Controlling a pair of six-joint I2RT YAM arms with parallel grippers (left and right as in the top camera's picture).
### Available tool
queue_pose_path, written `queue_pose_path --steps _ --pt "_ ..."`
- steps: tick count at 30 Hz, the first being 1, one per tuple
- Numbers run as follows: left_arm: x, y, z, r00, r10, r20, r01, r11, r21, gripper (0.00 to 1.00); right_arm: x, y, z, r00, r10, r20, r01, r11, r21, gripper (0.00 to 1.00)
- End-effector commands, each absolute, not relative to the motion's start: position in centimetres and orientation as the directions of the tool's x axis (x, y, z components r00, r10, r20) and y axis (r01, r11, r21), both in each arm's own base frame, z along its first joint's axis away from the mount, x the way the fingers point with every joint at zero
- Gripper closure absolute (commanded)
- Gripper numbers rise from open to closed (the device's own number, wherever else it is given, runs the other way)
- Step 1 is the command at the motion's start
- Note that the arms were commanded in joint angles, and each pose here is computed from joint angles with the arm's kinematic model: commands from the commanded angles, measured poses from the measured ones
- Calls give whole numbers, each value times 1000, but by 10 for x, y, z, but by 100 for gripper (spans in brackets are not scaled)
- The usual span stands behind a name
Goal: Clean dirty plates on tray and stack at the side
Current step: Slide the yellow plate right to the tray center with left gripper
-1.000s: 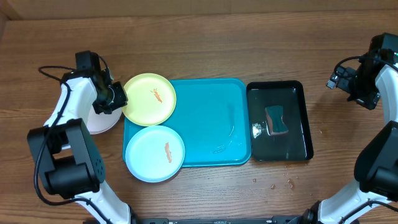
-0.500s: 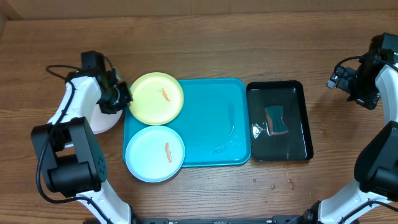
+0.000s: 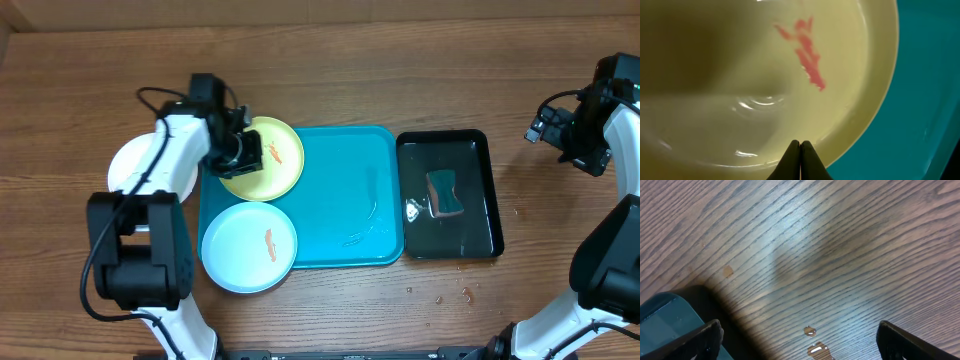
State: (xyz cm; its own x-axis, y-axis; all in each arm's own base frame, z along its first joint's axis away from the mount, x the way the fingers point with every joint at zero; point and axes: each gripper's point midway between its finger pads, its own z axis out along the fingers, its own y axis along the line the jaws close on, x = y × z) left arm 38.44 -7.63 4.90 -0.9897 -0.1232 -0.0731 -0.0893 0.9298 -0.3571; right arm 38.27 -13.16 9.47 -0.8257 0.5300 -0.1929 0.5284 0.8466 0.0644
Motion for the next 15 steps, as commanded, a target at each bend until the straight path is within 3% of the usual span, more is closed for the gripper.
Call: queue_pose_path --steps 1,4,11,15 --pt "398 -77 60 -988 -101 -117 -56 940 -337 94 389 -134 110 -815 528 -236 527 847 76 0" --pt "404 -62 72 -984 -116 -133 -75 958 -277 83 389 -134 110 -815 528 -237 527 847 76 0" --pt "416 -3 88 -968 -162 -190 -157 987 -43 68 389 -134 110 -815 528 -237 527 847 76 0" --pt "410 18 82 -967 -179 -180 -188 981 37 67 389 -134 110 -815 528 -236 527 847 76 0"
